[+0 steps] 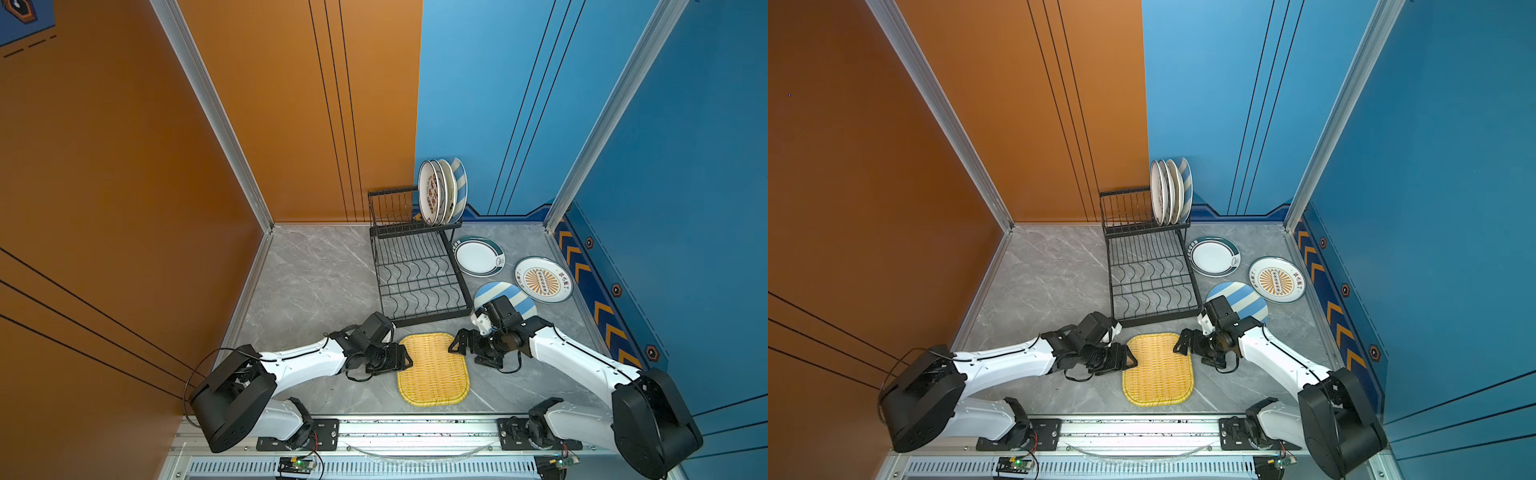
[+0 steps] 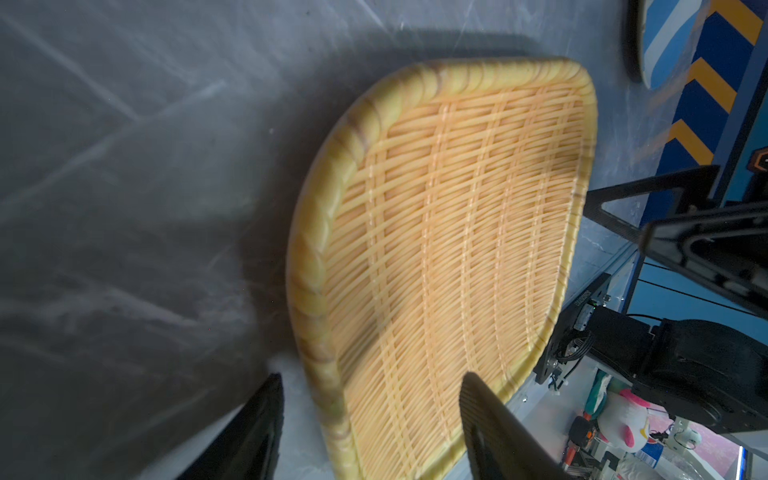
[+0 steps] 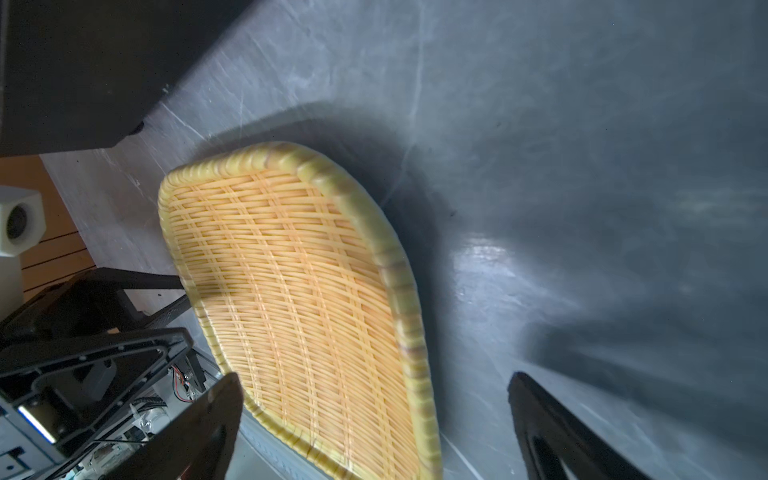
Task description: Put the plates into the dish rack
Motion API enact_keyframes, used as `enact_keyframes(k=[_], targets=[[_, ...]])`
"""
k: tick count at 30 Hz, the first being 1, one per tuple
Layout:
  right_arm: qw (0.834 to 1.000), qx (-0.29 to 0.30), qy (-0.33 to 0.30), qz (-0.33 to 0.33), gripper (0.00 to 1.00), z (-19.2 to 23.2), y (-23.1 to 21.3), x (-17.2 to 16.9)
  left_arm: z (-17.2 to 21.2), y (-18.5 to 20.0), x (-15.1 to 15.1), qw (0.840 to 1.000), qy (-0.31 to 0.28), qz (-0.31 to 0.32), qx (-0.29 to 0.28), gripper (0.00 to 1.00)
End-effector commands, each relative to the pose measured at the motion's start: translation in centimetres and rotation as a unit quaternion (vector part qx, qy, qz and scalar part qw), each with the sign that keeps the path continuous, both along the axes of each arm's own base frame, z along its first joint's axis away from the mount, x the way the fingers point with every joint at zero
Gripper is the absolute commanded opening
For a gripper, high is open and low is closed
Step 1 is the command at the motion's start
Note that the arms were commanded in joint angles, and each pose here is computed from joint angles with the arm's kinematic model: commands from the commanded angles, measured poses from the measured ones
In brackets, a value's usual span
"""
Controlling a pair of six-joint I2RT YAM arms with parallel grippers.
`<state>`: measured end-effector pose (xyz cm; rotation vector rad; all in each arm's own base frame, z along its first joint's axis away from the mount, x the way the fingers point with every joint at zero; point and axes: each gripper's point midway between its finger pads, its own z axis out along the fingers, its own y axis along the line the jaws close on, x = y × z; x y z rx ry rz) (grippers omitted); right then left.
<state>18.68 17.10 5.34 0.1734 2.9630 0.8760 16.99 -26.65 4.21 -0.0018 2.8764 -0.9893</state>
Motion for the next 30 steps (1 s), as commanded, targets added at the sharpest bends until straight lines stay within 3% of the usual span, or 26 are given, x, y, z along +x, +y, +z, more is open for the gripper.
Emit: enact_keyframes(k=[1, 19, 30], targets=[[1.000, 0.005, 0.013, 0.023, 0.99, -0.8, -0.1, -1.0, -0.3, -0.5, 0.3, 1.000, -0.008, 0.013, -0.003, 0.67], [0.998, 0.045, 0.034, 0.034, 0.92, -3.7, 1.1, -1.7, -2.0, -1.9, 0.0, 0.999, 0.025, -0.017, -0.009, 0.61], [0.992, 0.103, 0.050, 0.056, 0.89, -3.6, 2.8, -2.7, -2.9, -2.2, 0.0, 0.999, 0.044, -0.028, -0.014, 0.55]])
